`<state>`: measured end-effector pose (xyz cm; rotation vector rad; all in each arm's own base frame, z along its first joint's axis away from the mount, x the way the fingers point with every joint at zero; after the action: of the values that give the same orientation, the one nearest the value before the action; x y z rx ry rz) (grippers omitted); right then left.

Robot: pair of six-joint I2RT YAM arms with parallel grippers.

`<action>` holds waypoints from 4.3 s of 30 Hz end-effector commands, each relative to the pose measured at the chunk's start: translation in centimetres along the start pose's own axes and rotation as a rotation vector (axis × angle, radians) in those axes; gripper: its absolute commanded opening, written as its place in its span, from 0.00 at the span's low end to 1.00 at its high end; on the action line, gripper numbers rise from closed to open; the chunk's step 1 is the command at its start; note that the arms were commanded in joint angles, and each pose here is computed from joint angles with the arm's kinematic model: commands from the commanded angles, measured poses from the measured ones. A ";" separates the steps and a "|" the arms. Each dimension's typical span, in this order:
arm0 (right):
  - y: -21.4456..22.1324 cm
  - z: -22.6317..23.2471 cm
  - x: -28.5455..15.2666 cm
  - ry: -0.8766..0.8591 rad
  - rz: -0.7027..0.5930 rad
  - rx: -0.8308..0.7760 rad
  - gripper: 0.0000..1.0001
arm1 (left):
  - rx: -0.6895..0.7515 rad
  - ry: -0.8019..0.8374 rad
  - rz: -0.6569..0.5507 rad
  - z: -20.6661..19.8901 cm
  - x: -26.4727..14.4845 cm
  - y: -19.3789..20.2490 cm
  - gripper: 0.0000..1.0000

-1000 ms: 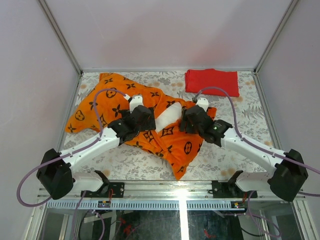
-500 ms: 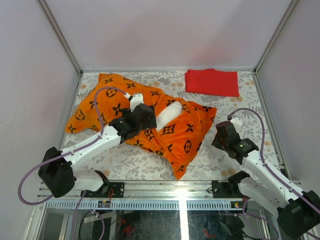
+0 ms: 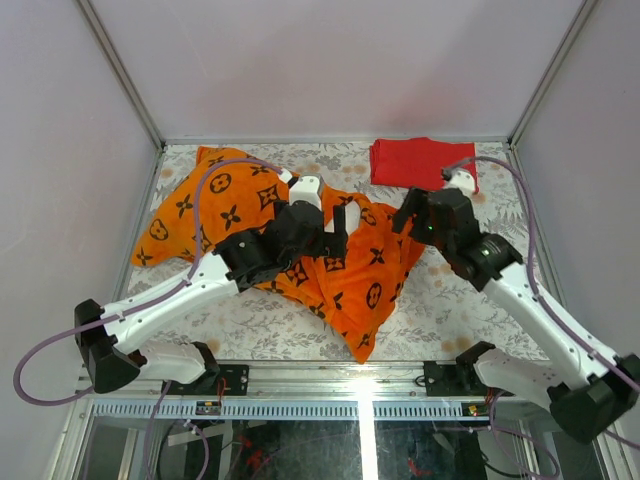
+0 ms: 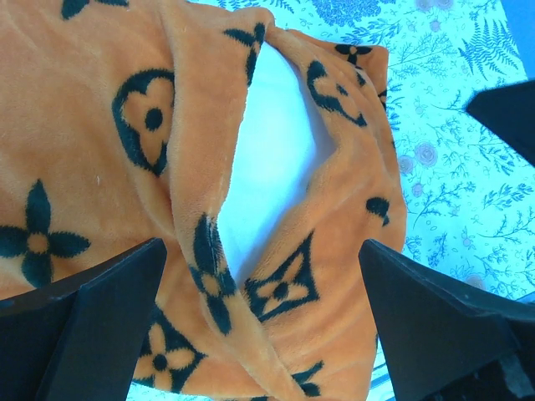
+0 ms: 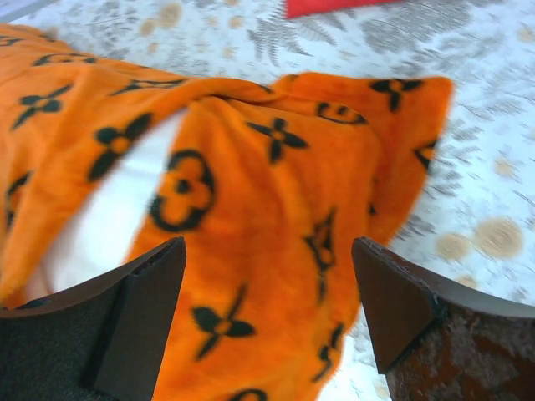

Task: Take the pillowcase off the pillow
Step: Remove the pillow from the pillowcase.

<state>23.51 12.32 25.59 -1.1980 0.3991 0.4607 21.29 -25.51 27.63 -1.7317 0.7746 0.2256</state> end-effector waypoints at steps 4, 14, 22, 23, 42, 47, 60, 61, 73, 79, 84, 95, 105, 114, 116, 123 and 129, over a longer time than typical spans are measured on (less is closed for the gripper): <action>0.6 6.6 2.9 -0.164 0.075 -0.103 0.89 | -0.032 -0.023 -0.072 0.2 -1.0 -1.3 1.00; 3.9 6.1 3.4 -0.163 0.173 -0.213 0.53 | -0.057 -0.033 -0.077 1.1 -1.9 -0.9 1.00; 2.7 -1.1 -1.2 0.086 -0.008 -0.246 0.00 | -0.053 -0.029 -0.068 0.9 -1.5 -0.7 1.00; 2.8 -1.8 -1.4 0.110 -0.020 -0.238 0.00 | -0.054 -0.023 -0.065 0.7 -1.5 -0.8 1.00; 10.0 -1.5 1.0 -0.036 0.205 -0.116 0.00 | 0.425 1.370 0.117 -11.6 -11.5 3.3 1.00; 9.5 -2.3 0.1 -0.003 0.185 -0.122 0.00 | 0.512 1.275 0.048 -12.8 -11.0 5.2 1.00; 9.6 -5.2 -1.0 0.115 0.085 -0.052 0.00 | 0.008 0.504 -0.073 -10.5 0.3 -0.6 1.00; 9.4 -5.4 -1.2 0.124 0.071 -0.050 0.00 | -0.029 0.460 -0.065 -9.5 1.2 -0.5 1.00; 11.1 -6.5 -1.1 0.134 0.092 -0.050 0.00 | -0.085 0.246 0.104 -6.3 7.3 4.4 1.00; 11.5 -6.6 -1.2 0.124 0.108 -0.047 0.00 | -0.071 0.162 0.154 -6.0 9.2 5.7 0.96; 11.8 -6.9 -1.1 0.138 0.111 -0.058 0.00 | -0.019 -0.083 0.177 -2.4 10.4 7.8 0.95; 11.9 -6.0 -0.5 0.087 0.137 -0.101 0.00 | 0.057 -0.284 0.285 2.4 12.0 13.7 0.09; 6.9 -6.5 -4.2 0.061 -0.092 -0.080 0.02 | 0.002 -0.372 0.158 6.2 8.2 10.0 0.00; 5.2 -6.1 -5.8 0.001 -0.199 0.023 0.04 | -0.152 -0.361 0.029 9.8 4.0 5.1 0.00; 5.7 -4.8 -5.1 -0.055 -0.118 -0.032 0.19 | -0.147 -0.368 0.042 9.9 3.8 5.3 0.00; 5.6 -2.4 -4.5 -0.098 -0.007 -0.108 0.75 | -0.125 -0.332 0.097 9.2 4.1 6.5 0.00; 5.7 -0.4 -4.5 -0.216 0.013 -0.113 1.00 | -0.051 -0.261 0.119 7.0 4.4 6.9 0.64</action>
<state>16.39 11.37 21.15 -1.2757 0.3201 0.5863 22.95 -22.28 19.20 -1.8168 0.6954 0.5025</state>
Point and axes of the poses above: each gripper's point midway between its finger pads, its own x axis out along the fingers, its own z axis along the line the jaws close on, y = z × x, the point moved 6 cm from there along -x, back along the fingers, and after that the axes turned 3 degrees about -x, right-handed, at the moved point
